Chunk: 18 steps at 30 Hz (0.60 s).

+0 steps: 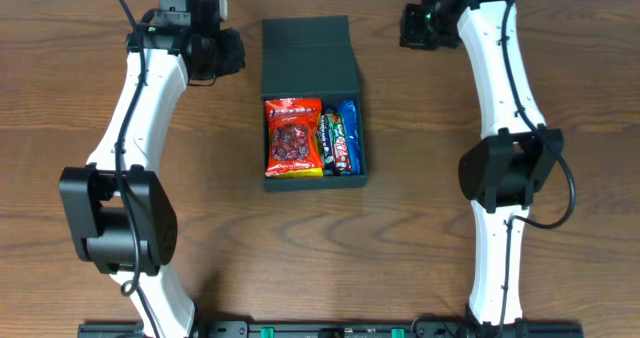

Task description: Pack container

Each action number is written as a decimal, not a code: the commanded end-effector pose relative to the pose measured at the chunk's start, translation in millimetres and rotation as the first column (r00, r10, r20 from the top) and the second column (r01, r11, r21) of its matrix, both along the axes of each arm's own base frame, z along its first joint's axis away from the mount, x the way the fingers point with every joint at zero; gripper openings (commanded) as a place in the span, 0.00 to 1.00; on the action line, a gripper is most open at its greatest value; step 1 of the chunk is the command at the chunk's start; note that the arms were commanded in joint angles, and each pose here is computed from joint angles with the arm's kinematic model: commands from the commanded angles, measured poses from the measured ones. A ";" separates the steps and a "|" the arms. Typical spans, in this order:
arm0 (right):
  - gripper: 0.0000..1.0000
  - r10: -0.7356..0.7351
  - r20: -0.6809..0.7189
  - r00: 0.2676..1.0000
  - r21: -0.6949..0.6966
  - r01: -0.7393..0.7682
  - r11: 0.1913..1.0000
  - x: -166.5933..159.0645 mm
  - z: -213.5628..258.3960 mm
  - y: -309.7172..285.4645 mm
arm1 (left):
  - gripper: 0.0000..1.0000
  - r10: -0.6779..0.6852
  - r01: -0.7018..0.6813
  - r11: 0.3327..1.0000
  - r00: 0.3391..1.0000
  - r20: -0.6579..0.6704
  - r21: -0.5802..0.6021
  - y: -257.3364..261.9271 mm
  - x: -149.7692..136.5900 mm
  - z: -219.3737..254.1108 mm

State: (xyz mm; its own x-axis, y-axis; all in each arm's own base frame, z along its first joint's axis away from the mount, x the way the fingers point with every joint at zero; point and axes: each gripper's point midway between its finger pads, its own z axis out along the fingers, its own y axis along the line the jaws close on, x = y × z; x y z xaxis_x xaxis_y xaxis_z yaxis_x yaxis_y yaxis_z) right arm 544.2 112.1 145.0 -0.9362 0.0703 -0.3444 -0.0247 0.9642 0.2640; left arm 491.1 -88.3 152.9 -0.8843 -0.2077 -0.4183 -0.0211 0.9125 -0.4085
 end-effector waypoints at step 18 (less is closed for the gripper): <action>0.02 0.077 -0.117 0.990 0.420 -0.021 0.907 16.8 -92.7 44.1 | 0.05 0.235 -0.286 0.942 0.936 -0.263 -0.176 4.5 46.7 -102.4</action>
State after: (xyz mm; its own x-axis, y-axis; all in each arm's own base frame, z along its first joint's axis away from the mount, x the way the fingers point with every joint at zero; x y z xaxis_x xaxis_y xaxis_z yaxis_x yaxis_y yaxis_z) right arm 565.0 156.6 56.6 -0.9685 0.1136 -0.2217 -0.0434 0.7993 0.5993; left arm 533.7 -90.4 48.7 -0.8679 -0.4764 -0.1404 -0.3359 0.7713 -0.5406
